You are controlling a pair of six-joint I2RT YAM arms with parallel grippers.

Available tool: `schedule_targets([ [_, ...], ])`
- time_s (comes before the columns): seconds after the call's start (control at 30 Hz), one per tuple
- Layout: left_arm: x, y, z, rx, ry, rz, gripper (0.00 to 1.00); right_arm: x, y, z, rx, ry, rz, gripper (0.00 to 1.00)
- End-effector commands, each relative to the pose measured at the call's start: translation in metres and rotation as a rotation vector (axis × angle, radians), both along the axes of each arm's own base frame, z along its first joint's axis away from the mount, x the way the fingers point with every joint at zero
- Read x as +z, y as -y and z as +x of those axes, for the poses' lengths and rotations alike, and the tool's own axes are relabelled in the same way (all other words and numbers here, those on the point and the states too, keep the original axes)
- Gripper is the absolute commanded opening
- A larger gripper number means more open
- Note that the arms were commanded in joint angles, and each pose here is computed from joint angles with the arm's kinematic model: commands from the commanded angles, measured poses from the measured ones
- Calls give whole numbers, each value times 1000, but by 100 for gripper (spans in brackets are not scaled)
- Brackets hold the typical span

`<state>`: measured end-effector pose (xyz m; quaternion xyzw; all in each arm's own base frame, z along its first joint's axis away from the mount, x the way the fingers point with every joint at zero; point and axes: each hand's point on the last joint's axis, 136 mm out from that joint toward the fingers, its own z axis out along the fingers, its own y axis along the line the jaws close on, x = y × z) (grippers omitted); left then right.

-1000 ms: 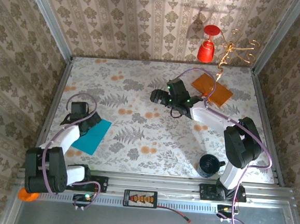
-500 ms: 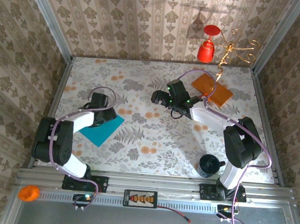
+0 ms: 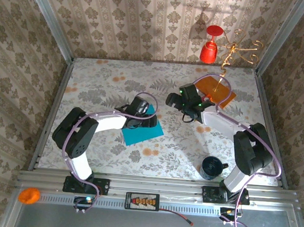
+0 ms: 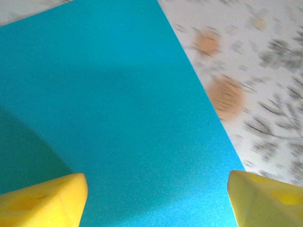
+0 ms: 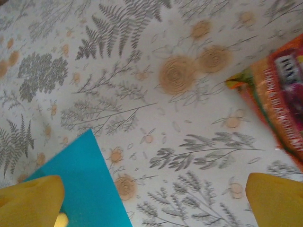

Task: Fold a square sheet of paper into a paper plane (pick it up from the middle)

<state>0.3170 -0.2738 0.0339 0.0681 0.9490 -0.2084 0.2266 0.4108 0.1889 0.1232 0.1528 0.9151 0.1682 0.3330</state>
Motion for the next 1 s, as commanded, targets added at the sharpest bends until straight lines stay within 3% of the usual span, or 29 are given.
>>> schedule_targets([
  [0.0, -8, 8, -25, -71, -87, -54, 79, 13, 7, 1, -6, 38, -8, 100],
  [0.2, 52, -17, 1, 81, -69, -288, 81, 4, -30, -7, 203, -33, 40, 95],
  [0.37, 65, -61, 6, 211, -46, -338, 81, -25, -76, -23, 364, -161, 36, 76],
  [0.53, 62, -90, -1, 289, -36, -292, 81, -49, -115, -30, 440, -256, 40, 49],
  [0.8, 52, -92, -1, 299, -66, -254, 83, -81, -135, -12, 378, -369, 41, 48],
  [0.97, 44, -87, 1, 275, -104, -234, 83, -100, -121, -8, 283, -409, -19, 49],
])
